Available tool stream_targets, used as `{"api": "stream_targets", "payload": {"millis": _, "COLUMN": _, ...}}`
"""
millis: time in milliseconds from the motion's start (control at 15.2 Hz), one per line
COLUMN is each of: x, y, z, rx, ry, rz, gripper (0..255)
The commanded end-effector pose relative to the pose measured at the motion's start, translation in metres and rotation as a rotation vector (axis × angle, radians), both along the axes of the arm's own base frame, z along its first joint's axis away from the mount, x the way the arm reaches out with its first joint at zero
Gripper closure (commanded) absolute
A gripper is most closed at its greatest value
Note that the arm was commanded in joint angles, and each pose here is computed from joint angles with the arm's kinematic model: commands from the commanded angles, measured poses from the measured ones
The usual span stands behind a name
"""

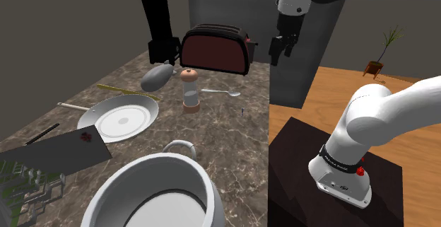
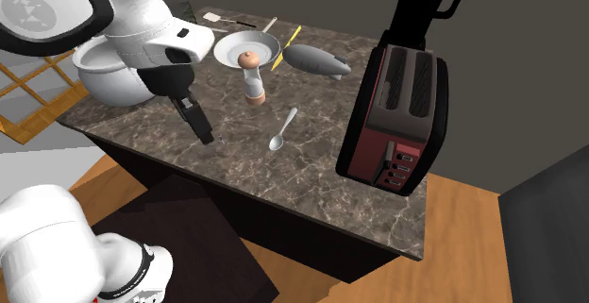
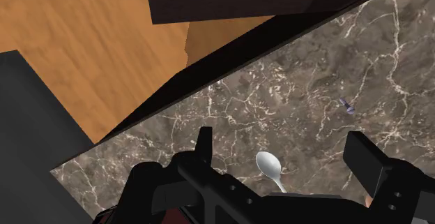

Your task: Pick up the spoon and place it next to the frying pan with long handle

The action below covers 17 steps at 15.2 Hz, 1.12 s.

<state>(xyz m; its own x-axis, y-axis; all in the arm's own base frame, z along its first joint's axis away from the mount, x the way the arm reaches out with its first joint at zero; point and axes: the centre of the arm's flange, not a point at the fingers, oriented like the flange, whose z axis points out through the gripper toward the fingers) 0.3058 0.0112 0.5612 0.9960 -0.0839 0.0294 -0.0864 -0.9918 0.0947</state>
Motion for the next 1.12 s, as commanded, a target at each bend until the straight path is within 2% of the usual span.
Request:
{"api": "stream_targets", "payload": {"millis": 0, "x": 0.000, "y": 0.000, "z": 0.000, "rx": 0.000, "ry": 0.000, "rz": 0.000, "gripper": 0}}
{"api": "stream_targets", "payload": {"millis": 1056, "x": 0.147, "y": -0.018, "z": -0.131, "rx": 0.155, "ry": -0.118, "rz": 0.227, "gripper": 0}}
